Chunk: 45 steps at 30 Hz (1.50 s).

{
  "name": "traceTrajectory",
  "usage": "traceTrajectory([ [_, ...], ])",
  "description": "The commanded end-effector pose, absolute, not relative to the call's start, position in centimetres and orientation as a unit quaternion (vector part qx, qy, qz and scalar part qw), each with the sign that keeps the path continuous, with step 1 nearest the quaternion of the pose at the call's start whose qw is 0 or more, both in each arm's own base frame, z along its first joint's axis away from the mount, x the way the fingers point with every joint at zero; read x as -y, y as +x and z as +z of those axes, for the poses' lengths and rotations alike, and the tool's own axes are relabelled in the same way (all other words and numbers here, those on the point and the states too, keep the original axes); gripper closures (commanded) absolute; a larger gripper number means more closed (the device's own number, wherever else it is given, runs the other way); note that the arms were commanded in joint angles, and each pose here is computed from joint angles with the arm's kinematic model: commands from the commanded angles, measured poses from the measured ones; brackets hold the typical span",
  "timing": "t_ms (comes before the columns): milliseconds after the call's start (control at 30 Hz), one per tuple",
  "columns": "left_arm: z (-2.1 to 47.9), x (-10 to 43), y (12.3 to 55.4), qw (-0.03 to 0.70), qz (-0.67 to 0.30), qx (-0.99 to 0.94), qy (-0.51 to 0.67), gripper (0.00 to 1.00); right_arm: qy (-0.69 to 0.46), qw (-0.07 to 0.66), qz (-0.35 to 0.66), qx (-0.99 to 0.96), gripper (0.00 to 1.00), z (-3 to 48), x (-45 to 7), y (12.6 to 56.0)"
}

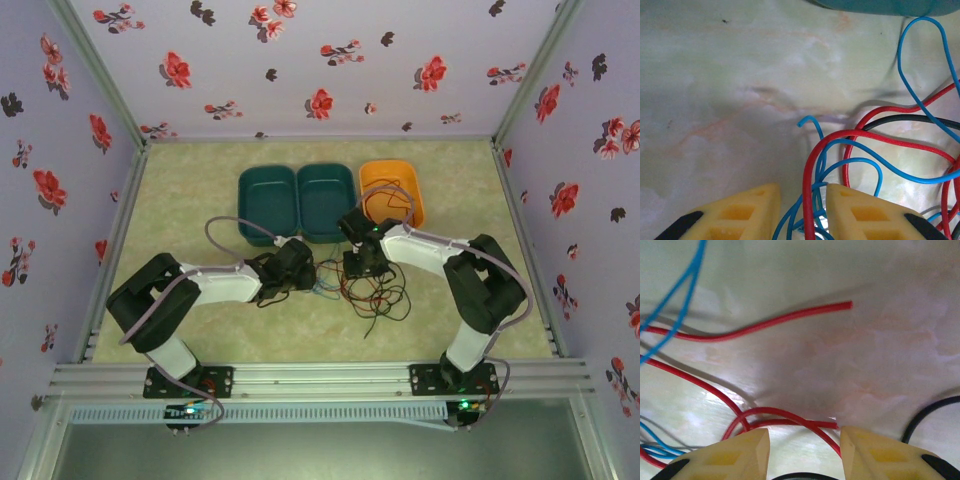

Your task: Untangle the cables

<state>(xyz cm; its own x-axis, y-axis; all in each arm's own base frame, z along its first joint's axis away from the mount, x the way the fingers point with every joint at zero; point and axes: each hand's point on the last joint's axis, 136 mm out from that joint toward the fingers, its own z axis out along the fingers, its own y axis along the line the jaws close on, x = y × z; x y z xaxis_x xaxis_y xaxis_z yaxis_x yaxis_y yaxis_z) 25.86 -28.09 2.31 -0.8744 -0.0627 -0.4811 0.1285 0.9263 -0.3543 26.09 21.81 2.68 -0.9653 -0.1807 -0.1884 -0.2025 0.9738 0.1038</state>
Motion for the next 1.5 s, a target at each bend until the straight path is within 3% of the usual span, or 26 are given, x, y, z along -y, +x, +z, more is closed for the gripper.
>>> traceTrajectory([
  [0, 0.1, 26.8, 23.1, 0.189, -0.164, -0.968, 0.024, 0.69, -0.108, 0.067, 0.041, -0.991, 0.57, 1.9, -20.7, 24.6],
  [400, 0.2, 26.6, 23.0, 0.19, -0.165, -0.968, 0.022, 0.69, -0.12, 0.099, 0.005, -0.988, 0.49, 2.1, -19.7, 25.6],
  [1067, 0.2, 26.6, 22.9, 0.191, -0.167, -0.967, 0.021, 0.68, -0.185, 0.103, 0.084, -0.974, 0.44, 0.6, -24.1, 26.9],
  [1233, 0.2, 26.4, 22.7, 0.191, -0.168, -0.967, 0.021, 0.68, -0.192, 0.088, 0.109, -0.971, 0.57, 0.4, -24.8, 26.2],
  [1467, 0.7, 25.3, 22.5, 0.204, -0.169, -0.964, 0.0, 0.69, -0.206, 0.081, 0.124, -0.967, 0.95, 0.6, -25.8, 24.5],
])
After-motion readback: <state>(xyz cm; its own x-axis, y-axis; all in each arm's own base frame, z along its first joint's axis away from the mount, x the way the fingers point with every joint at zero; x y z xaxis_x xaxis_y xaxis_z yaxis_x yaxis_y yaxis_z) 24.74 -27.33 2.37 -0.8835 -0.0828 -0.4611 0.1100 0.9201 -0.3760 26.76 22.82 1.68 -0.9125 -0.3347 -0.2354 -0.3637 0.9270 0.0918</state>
